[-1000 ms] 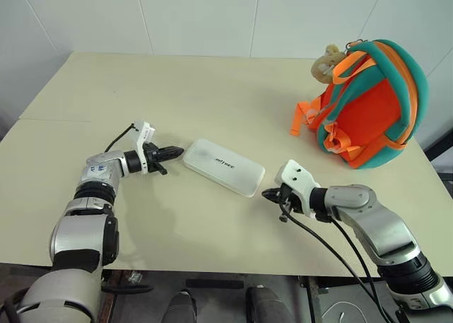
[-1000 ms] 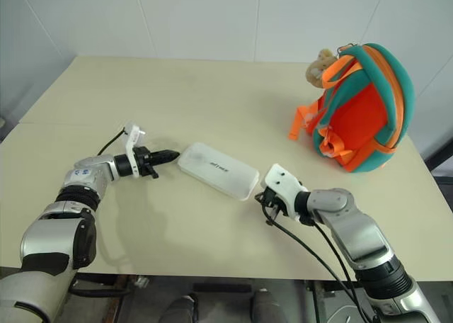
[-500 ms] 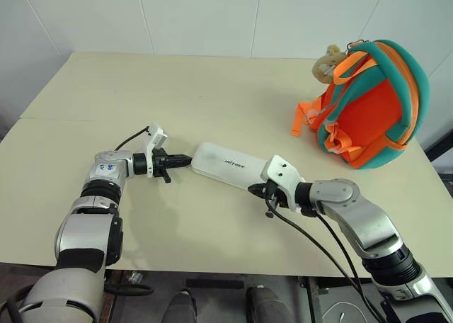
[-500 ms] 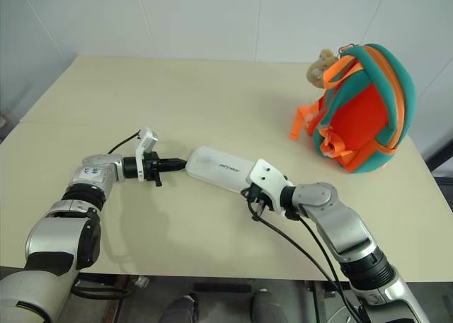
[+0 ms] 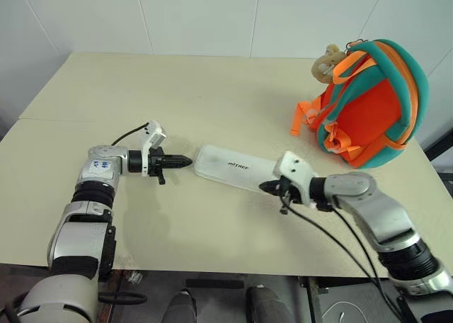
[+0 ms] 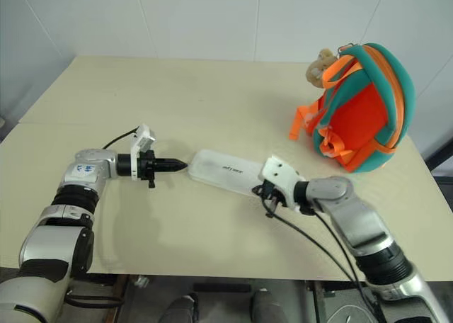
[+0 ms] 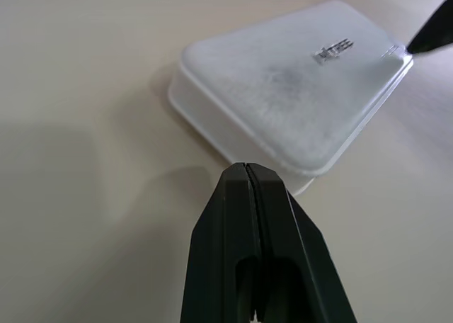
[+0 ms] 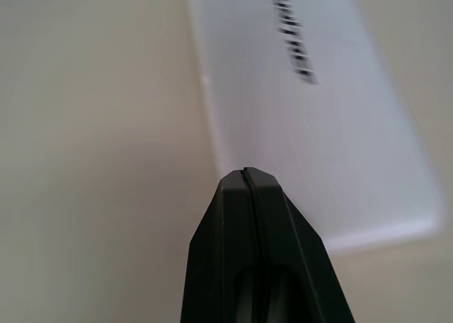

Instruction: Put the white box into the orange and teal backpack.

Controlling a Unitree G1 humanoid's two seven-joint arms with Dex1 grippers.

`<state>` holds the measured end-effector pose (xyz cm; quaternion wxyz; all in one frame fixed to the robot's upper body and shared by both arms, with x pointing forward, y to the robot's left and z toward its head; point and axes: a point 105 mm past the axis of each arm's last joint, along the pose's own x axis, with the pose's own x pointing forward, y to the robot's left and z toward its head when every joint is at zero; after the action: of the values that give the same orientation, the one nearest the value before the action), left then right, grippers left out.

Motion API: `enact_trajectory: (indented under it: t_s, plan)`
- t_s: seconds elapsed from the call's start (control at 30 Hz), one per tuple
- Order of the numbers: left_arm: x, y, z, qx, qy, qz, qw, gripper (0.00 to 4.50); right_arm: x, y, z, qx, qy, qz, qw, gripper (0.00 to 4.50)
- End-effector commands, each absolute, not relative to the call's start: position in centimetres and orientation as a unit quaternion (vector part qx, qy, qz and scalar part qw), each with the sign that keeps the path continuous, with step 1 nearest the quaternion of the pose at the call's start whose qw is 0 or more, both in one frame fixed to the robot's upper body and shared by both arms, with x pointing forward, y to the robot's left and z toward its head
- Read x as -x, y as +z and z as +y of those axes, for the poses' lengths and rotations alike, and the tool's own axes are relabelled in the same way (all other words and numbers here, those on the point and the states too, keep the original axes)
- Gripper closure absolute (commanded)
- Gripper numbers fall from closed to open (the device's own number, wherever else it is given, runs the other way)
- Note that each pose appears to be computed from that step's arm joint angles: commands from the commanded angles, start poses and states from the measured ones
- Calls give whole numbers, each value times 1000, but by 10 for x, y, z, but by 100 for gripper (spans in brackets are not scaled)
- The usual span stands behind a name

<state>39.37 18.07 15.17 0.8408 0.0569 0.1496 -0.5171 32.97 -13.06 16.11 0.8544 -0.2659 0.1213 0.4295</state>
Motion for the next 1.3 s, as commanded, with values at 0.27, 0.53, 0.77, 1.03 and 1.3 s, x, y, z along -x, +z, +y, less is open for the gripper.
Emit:
enact_trajectory:
  t_s: [0.27, 0.53, 0.77, 1.03, 1.3]
  plan:
    - [-401, 163, 178, -61, -502, 113, 855, 449, -352, 170, -153, 284, 371, 98, 878, 450]
    - [-405, 162, 170, -49, -496, 100, 861, 449, -358, 140, -144, 296, 373, 131, 870, 450]
    - [-402, 158, 161, -47, -514, 101, 850, 449, -349, 146, -128, 280, 410, 117, 860, 450]
    - [-397, 157, 152, -52, -532, 103, 839, 449, -341, 157, -117, 271, 447, 104, 846, 450]
    - [-370, 150, 150, -71, -569, 137, 808, 449, -335, 165, -120, 280, 472, 104, 829, 450]
